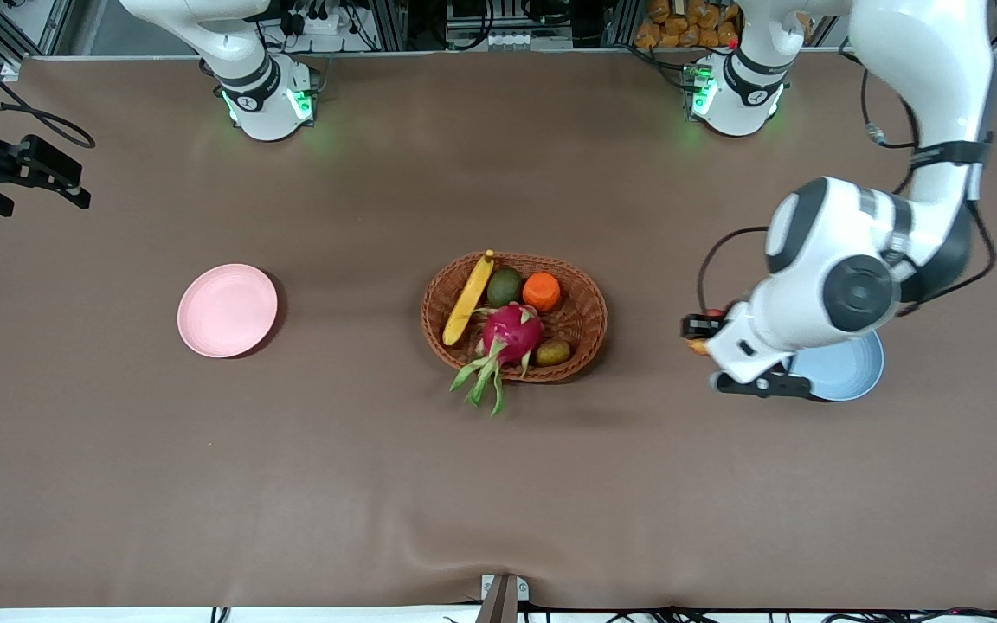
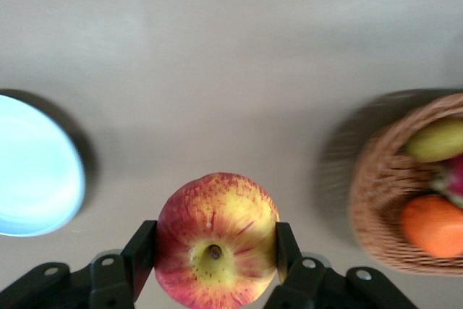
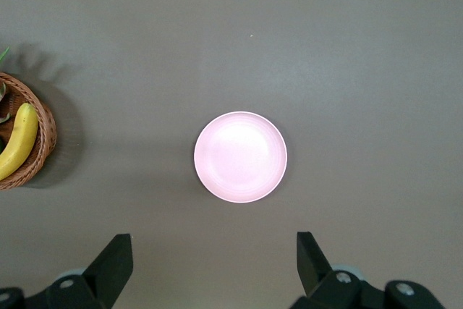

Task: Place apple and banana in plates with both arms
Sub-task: 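Carry the apple with the left gripper over the blue plate, then open the left gripper to drop the apple while the right gripper moves out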

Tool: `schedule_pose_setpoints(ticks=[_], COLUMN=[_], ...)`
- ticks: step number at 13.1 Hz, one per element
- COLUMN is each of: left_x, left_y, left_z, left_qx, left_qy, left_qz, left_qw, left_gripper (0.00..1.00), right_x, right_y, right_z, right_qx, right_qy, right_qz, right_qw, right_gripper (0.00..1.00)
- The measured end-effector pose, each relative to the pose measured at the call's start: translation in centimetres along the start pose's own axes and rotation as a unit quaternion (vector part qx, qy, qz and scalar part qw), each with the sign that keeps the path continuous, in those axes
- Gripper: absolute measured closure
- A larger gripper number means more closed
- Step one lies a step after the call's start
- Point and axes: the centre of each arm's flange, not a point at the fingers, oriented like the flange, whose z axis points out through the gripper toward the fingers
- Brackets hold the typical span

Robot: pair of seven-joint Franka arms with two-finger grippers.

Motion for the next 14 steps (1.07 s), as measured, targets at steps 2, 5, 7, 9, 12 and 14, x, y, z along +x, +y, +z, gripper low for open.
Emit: schedule_pose_setpoints(ticks=[2,5,7,9,12,14], left_x=[-0.6,-2.9,-4.1,-4.6,-5.4,-5.5], left_y=[-3.8,-7.5,-10.2,-14.5,-21.5,-23.1], left_z=[1.1,4.3,6.3,8.8,12.8,13.7], left_qx=[0.018,0.05,0.057,0.053,0.04,0.036], left_qy=[0.001,0.034,0.036,0.052,0.053,0.049], left_qz=[0.012,0.036,0.045,0.072,0.1,0.113], left_qw=[1.0,0.998,0.997,0.995,0.993,0.992], left_gripper=[0.3,0.3,0.3,0.3,0.3,0.3], right_x=[0.0,0.0,0.0,0.0,0.7,1.8], right_y=[0.0,0.0,0.0,0.0,-0.1,-1.2], right_z=[0.0,0.0,0.0,0.0,1.5,3.4], right_qx=[0.0,0.0,0.0,0.0,0.001,0.002], right_qy=[0.0,0.0,0.0,-0.001,-0.016,-0.034], right_qz=[0.0,0.0,0.0,0.0,-0.001,-0.014], right_qw=[1.0,1.0,1.0,1.0,1.0,0.999], right_gripper=[0.0,0.0,0.0,0.0,0.0,0.0])
